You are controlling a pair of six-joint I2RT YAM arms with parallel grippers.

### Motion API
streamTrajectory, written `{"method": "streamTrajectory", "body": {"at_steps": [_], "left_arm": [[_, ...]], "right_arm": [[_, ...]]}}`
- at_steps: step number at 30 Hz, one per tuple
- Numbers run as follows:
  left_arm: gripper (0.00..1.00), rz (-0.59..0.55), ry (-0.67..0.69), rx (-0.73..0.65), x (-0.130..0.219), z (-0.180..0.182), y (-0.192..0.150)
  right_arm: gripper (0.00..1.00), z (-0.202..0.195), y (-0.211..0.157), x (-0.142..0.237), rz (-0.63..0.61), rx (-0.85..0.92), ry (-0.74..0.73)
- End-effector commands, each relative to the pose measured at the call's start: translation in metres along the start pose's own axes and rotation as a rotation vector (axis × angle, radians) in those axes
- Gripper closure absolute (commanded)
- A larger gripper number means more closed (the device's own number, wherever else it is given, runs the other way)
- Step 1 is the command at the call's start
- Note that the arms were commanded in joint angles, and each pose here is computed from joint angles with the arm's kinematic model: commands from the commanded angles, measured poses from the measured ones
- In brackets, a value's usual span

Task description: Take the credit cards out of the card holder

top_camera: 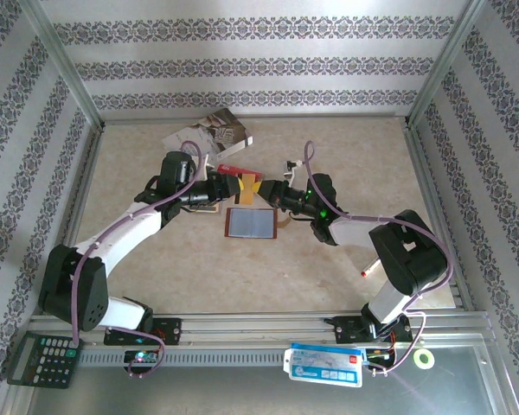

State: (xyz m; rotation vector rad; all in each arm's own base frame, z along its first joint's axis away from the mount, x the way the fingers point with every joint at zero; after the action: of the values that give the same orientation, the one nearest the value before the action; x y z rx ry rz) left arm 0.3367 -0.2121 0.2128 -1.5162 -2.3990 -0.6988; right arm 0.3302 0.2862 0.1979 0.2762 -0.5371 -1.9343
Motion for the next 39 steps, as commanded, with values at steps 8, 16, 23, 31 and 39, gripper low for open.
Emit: {"method": "streamTrajectory", "body": {"at_steps": [8, 16, 23, 31, 39], "left_arm": [[0.64, 0.000, -0.217, -0.005, -0.002, -0.031, 0.026], [0.87, -0.009, -0.262, 0.042, -0.002, -0.033, 0.033], [1.00, -0.064, -0.281, 0.083, 0.003, -0.035, 0.041], [1.00, -0.189, -0.247, 0.123, 0.011, -0.028, 0.054], [1.00, -0.228, -0.191, 0.154, 0.015, -0.012, 0.057]], "right_arm": [[1.00, 0.012, 0.006, 0.003, -0.033, 0.026, 0.101], [1.00, 0.009, 0.006, 0.003, -0.037, 0.017, 0.099], [0.77, 0.011, 0.007, 0.001, -0.045, -0.015, 0.109], [0.74, 0.023, 0.002, -0.008, -0.045, -0.031, 0.143], [1.00, 0.013, 0.004, -0.008, -0.064, -0.061, 0.103]]}}
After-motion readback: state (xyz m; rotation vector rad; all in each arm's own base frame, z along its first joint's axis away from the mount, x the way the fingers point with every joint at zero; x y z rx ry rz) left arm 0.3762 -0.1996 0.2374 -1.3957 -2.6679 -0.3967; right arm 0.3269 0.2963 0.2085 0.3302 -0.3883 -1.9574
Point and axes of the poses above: each hand's point on the last joint's axis, 136 mm out from that joint toward the fingers, its own x axis back along the fingers, its own z axis along the line the jaws close on, y = z × x, the point moved 2 cm from there along x, back along the fingers, and after that the axes turned 9 degrees about x, right-handed, at the moved point
